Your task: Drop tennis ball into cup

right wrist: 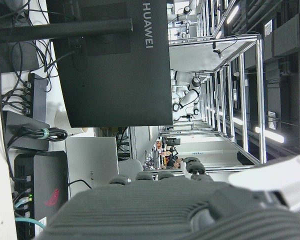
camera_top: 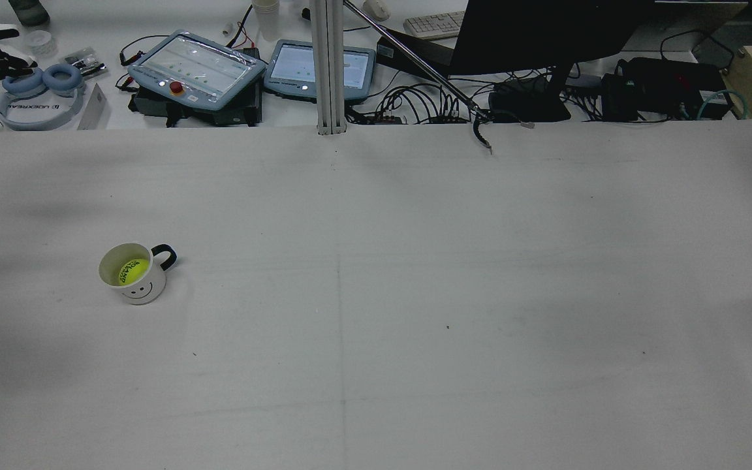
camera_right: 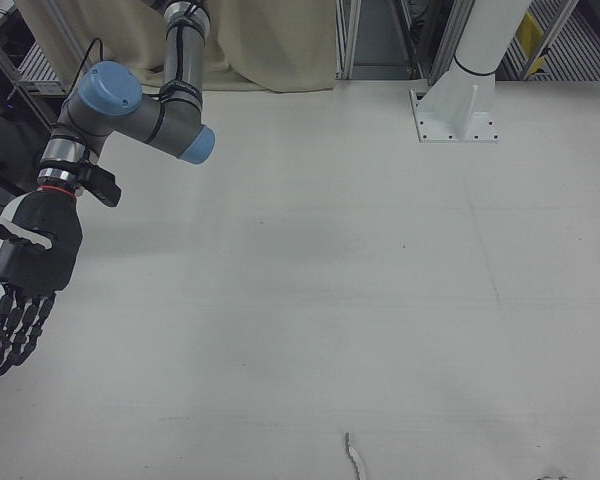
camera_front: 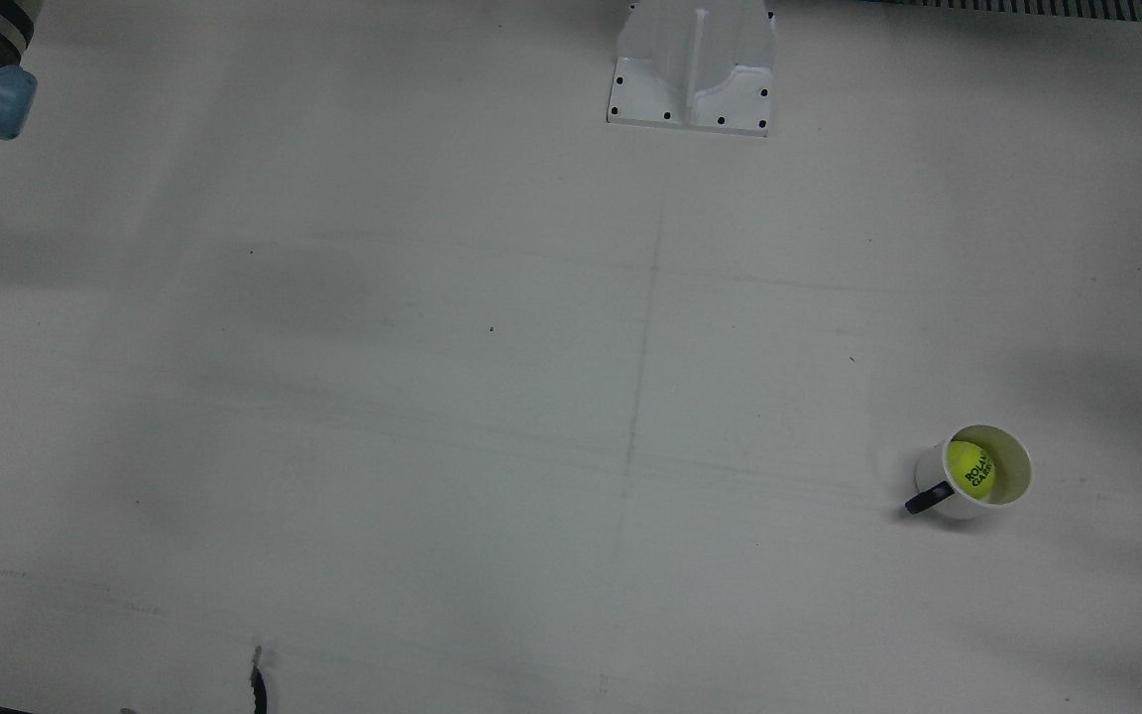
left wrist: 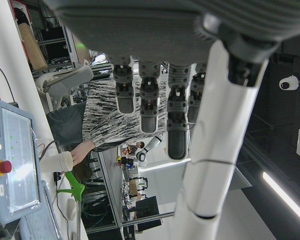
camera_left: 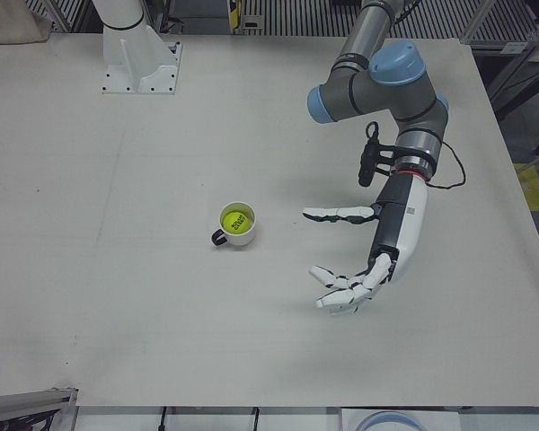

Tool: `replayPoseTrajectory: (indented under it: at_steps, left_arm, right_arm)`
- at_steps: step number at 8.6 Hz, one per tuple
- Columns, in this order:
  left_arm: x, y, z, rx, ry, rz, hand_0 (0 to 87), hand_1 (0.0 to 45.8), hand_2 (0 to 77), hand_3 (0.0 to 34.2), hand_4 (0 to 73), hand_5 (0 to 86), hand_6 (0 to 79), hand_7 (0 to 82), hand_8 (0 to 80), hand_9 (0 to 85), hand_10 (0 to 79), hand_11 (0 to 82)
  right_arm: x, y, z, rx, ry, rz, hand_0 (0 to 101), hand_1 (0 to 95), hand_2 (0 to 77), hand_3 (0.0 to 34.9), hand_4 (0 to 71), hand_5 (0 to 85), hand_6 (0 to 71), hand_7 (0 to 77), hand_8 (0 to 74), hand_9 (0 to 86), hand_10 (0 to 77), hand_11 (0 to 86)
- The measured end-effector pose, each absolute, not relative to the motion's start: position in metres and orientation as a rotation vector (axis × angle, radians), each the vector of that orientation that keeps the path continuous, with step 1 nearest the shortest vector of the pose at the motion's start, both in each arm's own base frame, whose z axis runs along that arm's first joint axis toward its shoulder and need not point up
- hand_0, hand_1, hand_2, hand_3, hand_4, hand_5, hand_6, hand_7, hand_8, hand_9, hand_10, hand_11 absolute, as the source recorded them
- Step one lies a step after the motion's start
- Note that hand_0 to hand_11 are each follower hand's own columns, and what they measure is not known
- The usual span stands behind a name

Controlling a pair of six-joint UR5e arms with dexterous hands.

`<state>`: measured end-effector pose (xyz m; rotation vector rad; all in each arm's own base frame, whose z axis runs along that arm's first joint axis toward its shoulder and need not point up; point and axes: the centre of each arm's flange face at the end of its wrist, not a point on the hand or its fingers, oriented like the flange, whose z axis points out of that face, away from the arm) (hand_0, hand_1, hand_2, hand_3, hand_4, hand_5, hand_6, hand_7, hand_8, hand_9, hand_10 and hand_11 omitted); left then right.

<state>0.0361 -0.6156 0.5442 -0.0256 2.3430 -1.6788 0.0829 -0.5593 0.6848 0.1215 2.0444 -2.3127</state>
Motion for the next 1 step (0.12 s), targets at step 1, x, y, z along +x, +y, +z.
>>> replayPoseTrajectory:
  at_steps: [1]
  left_arm:
    - [0.0228,-0.6138,0.5481,-0.03,2.314,-1.701,79.6,23.5,0.5,0.0,22.9,21.8,59.5,32.7,34.4,19.6,15.8,25.1]
  right_arm:
    - [0.0829,-0.5593,0.6848,0.122,2.045,-2.313,0,0.5,0.5,0.0,0.0,0.0,0.0,0.0,0.0,0.0,0.0,0.5]
